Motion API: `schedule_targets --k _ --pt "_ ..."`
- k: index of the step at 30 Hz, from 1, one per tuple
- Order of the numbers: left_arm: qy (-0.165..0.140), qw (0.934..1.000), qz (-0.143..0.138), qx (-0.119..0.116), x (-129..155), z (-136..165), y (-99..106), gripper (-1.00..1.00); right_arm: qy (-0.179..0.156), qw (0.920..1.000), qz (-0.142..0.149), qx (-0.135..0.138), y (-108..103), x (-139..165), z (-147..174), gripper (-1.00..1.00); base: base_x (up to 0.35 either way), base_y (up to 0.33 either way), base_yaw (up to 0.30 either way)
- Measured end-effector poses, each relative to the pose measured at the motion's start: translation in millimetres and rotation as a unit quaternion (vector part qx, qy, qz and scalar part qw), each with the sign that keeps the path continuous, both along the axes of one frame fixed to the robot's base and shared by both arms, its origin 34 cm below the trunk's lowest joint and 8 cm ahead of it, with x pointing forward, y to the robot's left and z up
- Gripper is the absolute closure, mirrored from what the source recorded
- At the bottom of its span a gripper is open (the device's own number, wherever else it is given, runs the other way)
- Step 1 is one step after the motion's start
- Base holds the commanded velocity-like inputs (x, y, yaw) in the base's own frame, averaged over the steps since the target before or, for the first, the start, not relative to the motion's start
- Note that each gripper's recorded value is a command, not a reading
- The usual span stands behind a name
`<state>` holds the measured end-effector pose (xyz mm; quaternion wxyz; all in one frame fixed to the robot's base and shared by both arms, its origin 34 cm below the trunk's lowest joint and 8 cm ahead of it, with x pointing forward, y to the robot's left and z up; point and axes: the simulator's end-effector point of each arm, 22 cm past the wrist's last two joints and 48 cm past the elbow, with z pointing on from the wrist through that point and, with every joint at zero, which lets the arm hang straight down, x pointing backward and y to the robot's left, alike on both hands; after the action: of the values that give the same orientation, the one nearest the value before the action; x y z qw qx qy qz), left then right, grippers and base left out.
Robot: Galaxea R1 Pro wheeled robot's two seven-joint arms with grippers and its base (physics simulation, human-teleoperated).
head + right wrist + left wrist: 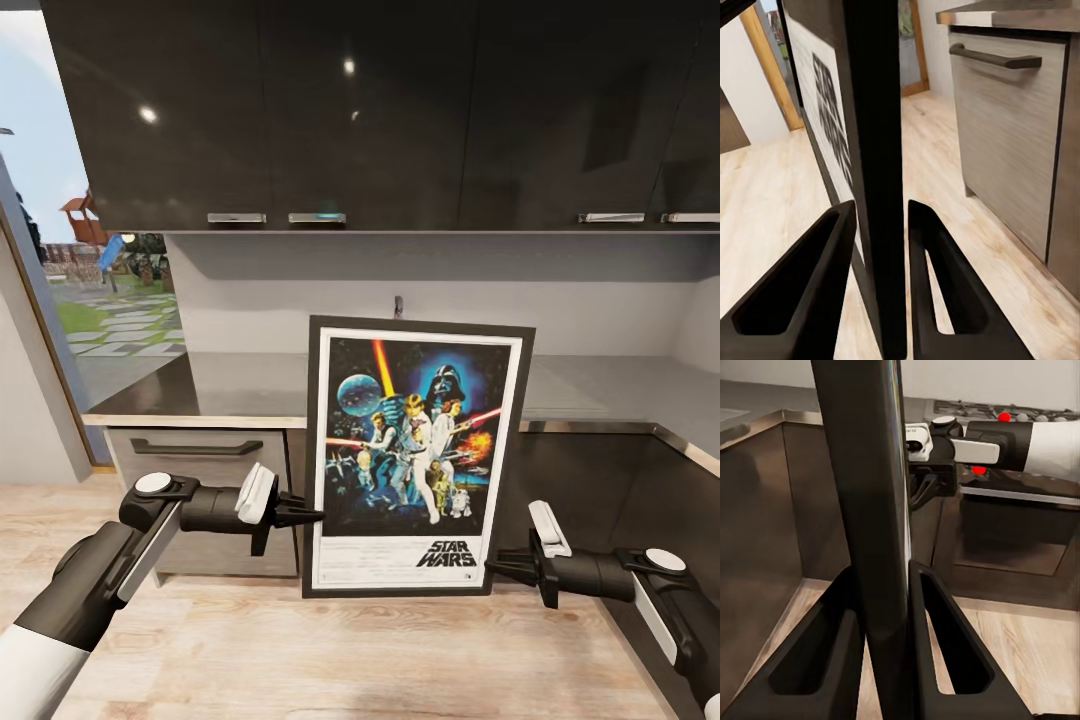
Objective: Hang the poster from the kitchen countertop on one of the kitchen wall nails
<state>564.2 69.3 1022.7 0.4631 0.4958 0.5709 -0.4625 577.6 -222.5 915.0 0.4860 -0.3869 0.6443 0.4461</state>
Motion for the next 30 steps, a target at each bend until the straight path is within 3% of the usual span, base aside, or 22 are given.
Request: schedule_targets --k 6,7,8,24,28,30 --pt "0.000 1.0000 -0.001 -0.001 0 1 2 1.00 -0.001 1.0000 0.001 0.001 0 0 1 1.00 0.000 0.000 0.000" --pt "0.000 1.0000 -0.002 -0.002 0 2 3 -1.00 -0.001 1.0000 0.001 0.001 0 0 1 1.00 0.000 0.000 0.000" --pt "-0.005 0.9999 0.016 -0.002 8 2 5 -1.00 0.000 1.0000 0.002 0.002 1 -1 1 1.00 0.000 0.000 0.000" --pt "-0.005 0.9996 0.028 -0.007 14 6 11 -1.00 -0.001 1.0000 0.001 0.001 1 0 1 1.00 0.000 0.000 0.000" --pt "0.010 0.9991 0.041 -0.007 22 -3 19 -1.00 -0.001 1.0000 0.001 0.001 1 0 1 1.00 0.000 0.000 0.000" --pt "0.017 0.9977 0.066 -0.007 36 -12 41 -1.00 -0.001 1.0000 0.001 0.001 1 0 1 1.00 0.000 0.000 0.000"
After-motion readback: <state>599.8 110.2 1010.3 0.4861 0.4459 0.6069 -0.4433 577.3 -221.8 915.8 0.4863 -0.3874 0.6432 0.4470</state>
